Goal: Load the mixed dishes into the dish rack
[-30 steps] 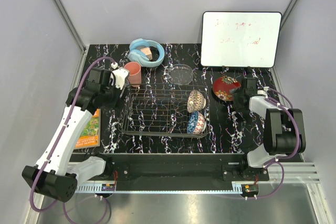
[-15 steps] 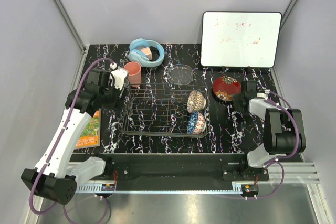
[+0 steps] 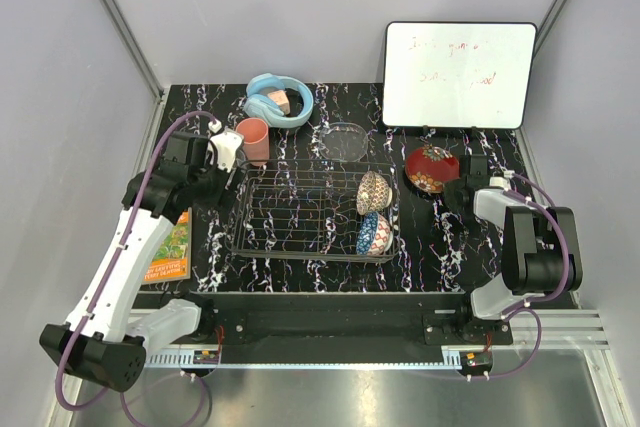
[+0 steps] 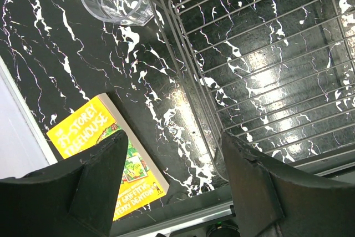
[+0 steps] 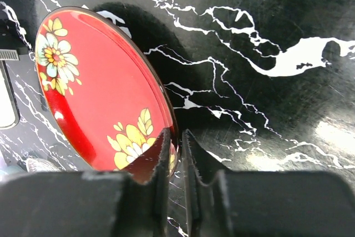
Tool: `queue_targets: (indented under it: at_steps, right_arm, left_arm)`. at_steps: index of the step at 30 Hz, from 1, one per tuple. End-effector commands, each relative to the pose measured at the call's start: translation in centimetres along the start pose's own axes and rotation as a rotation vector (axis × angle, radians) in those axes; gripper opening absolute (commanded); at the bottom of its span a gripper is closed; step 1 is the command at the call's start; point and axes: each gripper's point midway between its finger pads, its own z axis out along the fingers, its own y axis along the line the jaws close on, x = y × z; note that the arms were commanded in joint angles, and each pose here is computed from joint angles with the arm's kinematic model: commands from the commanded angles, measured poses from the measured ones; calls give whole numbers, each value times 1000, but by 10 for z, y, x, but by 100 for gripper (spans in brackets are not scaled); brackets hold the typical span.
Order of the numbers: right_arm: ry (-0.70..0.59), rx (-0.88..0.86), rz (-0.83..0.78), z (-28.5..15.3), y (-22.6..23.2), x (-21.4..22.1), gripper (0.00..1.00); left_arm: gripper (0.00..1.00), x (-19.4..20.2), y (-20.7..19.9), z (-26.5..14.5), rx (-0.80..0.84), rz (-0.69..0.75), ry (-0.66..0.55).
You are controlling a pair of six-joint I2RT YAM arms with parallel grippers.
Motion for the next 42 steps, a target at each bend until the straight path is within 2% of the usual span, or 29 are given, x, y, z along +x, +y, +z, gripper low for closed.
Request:
queue_targets:
  at_steps: [1,3,13,20,29,34,42]
  right_arm:
    - [6,74,-35,3,-26,3,8]
    - [10,64,-36,2,-25,4,0]
    - [23,-24,-52,-8,-17,6,0]
    - [30,-265,-119,-50,28,1,0]
    - [19,-409,-203,-74,49,-1,0]
    - [-14,-453,-291,-81,68,-8,0]
    - [-3,-568,-513,-113,126,-17,0]
  left_arm:
    - [72,-4,2,-2,-11,-4,-42]
    - [72,-2,1,-1,-10,-7,-37]
    - [71,-4,2,-4,-12,-10,-48]
    - [71,-5,-5,0,24,-19,-46]
    - [71,-9,-5,1,30,-23,-52]
    - [71,-6,-3,3,17,-17,-43]
    - [70,-3,-1,7,4,-8,-37]
